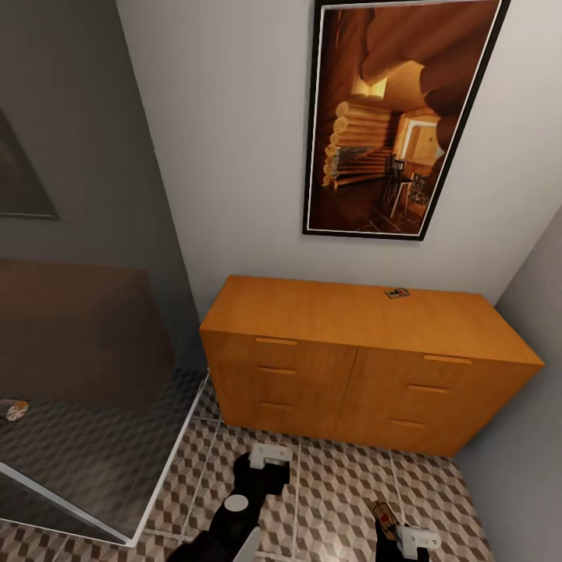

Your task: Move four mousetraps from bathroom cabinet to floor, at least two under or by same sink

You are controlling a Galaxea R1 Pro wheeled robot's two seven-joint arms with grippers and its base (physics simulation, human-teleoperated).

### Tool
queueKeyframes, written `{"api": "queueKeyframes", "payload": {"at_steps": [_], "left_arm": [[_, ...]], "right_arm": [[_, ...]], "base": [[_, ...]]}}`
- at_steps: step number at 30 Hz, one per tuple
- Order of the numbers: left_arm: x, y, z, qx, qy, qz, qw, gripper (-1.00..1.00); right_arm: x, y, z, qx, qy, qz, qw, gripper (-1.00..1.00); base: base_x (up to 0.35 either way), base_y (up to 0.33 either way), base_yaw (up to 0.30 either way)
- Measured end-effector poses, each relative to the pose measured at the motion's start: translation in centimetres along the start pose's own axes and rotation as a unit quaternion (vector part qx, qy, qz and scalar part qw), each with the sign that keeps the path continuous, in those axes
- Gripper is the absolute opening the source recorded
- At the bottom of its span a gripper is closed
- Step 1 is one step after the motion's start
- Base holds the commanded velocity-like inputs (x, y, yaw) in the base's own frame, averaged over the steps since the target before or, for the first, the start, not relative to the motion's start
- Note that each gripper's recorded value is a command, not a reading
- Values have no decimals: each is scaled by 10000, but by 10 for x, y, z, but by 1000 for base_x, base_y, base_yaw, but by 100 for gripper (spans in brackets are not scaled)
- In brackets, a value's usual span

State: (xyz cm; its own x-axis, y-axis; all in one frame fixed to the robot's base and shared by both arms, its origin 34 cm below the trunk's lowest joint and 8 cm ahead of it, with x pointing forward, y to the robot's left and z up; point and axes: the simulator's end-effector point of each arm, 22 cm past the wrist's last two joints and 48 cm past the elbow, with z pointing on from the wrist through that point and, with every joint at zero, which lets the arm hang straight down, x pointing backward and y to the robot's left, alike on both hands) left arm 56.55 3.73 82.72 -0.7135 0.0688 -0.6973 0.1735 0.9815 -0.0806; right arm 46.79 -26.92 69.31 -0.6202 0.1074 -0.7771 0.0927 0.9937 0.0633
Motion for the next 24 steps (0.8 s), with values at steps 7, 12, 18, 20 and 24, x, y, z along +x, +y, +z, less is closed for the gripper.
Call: {"api": "queueKeyframes", "payload": {"at_steps": [7, 12, 18, 20, 24], "left_arm": [[-21, -31, -19, 376, 223, 225, 9988, 100], [-64, -58, -54, 741, 289, 417, 9960, 100], [-117, -66, -71, 853, -144, 428, 9953, 100], [-136, -65, -72, 844, -295, 465, 9949, 100], [-178, -57, -68, 706, -395, 805, 9935, 100]], "right_arm": [[0, -1, 0, 8, 0, -4, 10000, -100], [0, -1, 0, 8, -1, -7, 10000, -100], [0, -1, 0, 2, 4, -9, 10000, -100], [0, -1, 0, 2, 6, -10, 10000, -100], [1, 0, 0, -5, 12, -6, 10000, -100]], "base": [[0, 0, 0], [0, 0, 0], [0, 0, 0], [0, 0, 0], [0, 0, 0]]}}
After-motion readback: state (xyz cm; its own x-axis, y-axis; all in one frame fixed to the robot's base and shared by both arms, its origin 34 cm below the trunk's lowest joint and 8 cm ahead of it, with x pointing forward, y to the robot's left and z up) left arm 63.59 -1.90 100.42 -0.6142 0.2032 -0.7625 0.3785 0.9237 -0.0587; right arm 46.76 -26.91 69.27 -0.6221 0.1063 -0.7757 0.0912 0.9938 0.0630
